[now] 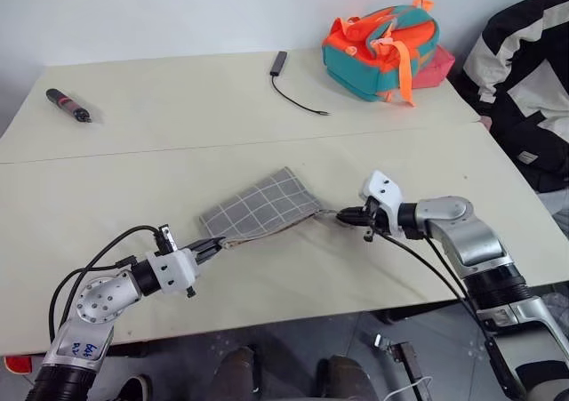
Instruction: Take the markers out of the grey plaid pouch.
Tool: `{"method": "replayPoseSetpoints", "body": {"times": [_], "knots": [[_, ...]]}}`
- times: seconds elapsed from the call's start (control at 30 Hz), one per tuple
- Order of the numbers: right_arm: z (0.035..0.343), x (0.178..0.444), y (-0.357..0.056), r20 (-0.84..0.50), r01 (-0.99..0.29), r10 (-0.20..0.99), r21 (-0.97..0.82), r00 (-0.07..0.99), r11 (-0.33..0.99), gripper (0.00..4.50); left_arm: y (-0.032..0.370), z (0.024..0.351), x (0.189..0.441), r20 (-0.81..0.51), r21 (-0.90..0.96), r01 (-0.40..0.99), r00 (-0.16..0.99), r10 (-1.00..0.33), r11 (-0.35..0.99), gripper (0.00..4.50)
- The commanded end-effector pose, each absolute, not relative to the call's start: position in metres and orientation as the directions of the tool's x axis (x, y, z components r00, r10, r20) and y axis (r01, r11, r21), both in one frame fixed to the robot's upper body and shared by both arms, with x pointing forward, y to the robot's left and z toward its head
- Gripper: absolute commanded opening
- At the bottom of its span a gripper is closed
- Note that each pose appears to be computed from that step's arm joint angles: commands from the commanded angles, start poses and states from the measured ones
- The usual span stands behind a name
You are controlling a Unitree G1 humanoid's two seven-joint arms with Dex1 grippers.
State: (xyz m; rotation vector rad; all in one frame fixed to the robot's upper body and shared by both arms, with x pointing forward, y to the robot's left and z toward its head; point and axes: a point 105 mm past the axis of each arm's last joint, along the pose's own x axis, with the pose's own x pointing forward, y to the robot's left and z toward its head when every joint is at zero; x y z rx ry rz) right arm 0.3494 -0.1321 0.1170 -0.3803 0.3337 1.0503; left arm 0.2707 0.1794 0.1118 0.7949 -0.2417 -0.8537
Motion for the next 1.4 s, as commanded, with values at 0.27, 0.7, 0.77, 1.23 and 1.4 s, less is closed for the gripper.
{"method": "replayPoseSetpoints", "body": {"times": [0.27, 0.7, 0.77, 1.23, 1.4], "knots": [[0.189, 0.368, -0.157, -0.212, -0.770, 0.749, -0.312, 0.628, 0.557, 1.62, 0.172, 0.131, 0.272, -0.059, 0.702, 0.574, 0.636, -0.770, 0.421, 0.00], [0.244, 0.320, -0.071, -0.057, -0.851, 0.930, -0.427, 0.363, 0.306, 0.05, 0.156, 0.175, 0.282, 0.077, 0.509, 0.662, 0.602, -0.795, 0.550, 0.00], [0.239, 0.323, -0.068, -0.079, -0.831, 0.923, -0.470, 0.377, 0.299, 0.05, 0.153, 0.179, 0.282, 0.078, 0.509, 0.666, 0.595, -0.800, 0.545, 0.00], [0.205, 0.317, -0.071, -0.289, -0.828, 0.891, -0.541, 0.349, 0.149, 0.05, 0.138, 0.181, 0.282, 0.065, 0.506, 0.687, 0.572, -0.818, 0.521, 0.00], [0.198, 0.327, -0.080, -0.323, -0.791, 0.854, -0.592, 0.407, 0.153, 0.05, 0.133, 0.182, 0.281, 0.068, 0.495, 0.700, 0.558, -0.827, 0.514, 0.00]]}}
